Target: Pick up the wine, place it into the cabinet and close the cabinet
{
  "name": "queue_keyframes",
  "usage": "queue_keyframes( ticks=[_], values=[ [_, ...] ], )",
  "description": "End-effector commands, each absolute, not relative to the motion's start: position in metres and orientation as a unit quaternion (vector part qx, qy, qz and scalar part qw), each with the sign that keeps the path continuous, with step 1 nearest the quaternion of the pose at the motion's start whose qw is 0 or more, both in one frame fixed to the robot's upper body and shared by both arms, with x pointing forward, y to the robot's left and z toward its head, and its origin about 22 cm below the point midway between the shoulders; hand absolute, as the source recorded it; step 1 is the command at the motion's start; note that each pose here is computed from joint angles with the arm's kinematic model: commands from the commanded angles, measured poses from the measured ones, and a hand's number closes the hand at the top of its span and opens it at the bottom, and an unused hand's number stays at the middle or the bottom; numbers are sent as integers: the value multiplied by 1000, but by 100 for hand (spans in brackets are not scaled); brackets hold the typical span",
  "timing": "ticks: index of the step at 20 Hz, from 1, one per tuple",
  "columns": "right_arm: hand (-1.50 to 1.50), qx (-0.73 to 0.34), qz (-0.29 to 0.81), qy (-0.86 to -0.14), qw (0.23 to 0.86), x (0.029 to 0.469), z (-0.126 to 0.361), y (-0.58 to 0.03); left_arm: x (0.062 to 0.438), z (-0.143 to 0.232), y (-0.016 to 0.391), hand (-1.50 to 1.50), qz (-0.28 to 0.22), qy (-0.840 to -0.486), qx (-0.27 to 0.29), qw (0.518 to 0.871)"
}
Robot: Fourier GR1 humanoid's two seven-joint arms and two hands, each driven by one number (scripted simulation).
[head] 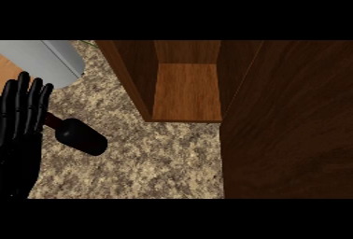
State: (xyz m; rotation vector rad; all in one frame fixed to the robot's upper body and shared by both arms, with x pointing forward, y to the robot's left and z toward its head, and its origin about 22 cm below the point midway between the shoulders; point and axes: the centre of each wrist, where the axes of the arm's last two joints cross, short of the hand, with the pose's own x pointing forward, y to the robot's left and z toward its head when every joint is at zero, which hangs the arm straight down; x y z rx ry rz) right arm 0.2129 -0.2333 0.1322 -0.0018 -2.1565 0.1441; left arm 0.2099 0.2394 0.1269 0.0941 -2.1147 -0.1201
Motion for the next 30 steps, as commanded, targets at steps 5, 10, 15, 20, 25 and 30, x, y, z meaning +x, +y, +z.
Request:
queue_keyframes(
  ticks=[5, 10, 15, 20, 25, 30],
  values=[
    [-150, 19, 64, -870, 489, 185, 129, -236, 217, 119, 221, -150, 55, -838, 211, 501],
    [-150, 119, 122, -818, 549, 180, 118, -233, 233, 107, 183, -150, 176, -808, 127, 548],
    [-150, 123, 124, -812, 557, 157, 149, -241, 236, 133, 151, -150, 182, -807, 112, 550],
    [-150, 121, 125, -819, 547, 141, 171, -238, 257, 135, 108, -150, 187, -816, 124, 533],
    [-150, 124, 120, -814, 555, 143, 189, -235, 242, 158, 110, -150, 198, -809, 111, 542],
    [-150, 119, 121, -819, 547, 140, 169, -229, 249, 161, 107, -150, 215, -808, 123, 534]
  ],
)
